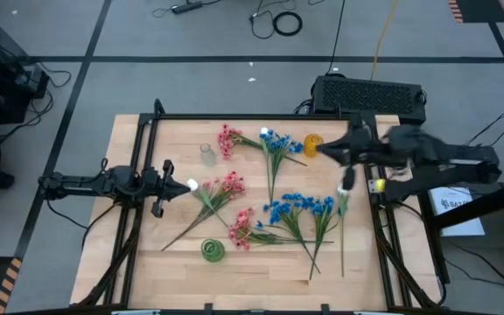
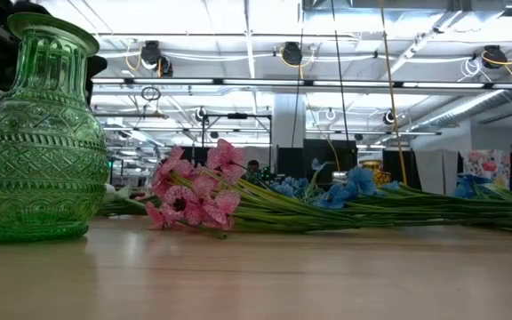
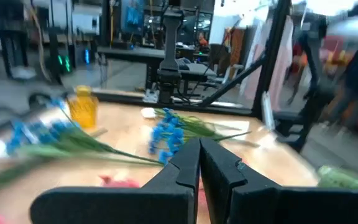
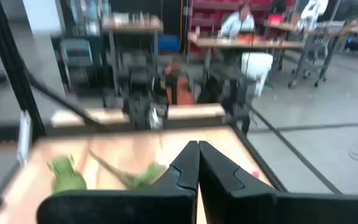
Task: Sort flowers into vase by color
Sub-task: Put the top left blue flowers into the yellow vase
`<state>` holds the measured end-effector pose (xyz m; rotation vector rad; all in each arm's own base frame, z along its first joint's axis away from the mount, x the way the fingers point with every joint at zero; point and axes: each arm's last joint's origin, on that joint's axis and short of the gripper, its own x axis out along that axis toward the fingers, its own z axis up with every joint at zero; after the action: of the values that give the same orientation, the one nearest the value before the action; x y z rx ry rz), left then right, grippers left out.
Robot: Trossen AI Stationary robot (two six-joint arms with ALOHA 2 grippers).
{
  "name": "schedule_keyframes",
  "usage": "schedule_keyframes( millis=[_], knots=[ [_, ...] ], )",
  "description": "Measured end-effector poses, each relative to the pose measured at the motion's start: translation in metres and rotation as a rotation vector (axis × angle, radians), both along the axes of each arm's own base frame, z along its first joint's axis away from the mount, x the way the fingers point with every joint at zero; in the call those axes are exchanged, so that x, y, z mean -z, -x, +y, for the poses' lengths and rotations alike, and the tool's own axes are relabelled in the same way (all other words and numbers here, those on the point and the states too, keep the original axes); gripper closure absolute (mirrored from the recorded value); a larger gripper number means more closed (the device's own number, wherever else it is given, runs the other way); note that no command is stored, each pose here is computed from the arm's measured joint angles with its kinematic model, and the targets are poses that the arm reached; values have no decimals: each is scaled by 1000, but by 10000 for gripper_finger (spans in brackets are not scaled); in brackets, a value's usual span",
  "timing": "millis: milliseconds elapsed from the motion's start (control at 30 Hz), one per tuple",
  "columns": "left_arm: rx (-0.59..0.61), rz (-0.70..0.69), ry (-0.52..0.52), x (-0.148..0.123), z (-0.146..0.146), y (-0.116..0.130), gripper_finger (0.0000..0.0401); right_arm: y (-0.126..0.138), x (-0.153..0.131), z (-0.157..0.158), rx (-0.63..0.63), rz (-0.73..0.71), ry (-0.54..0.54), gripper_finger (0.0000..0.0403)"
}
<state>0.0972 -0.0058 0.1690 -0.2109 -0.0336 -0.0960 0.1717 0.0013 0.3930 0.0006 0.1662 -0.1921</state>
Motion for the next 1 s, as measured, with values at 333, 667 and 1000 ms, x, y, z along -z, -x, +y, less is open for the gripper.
schedule_keyframes(
  millis=[333, 667, 1000],
  knots=[
    [-166, -20, 78, -16, 5, 3, 383, -61, 82, 9, 12, 181, -133, 335],
    [-185, -17, 1, -100, 6, 13, 393, -94, 144, 28, -10, 233, -239, 252],
    [-190, 152, -52, -159, 5, -14, 394, -122, 171, 45, -82, 224, -167, 163]
  ],
)
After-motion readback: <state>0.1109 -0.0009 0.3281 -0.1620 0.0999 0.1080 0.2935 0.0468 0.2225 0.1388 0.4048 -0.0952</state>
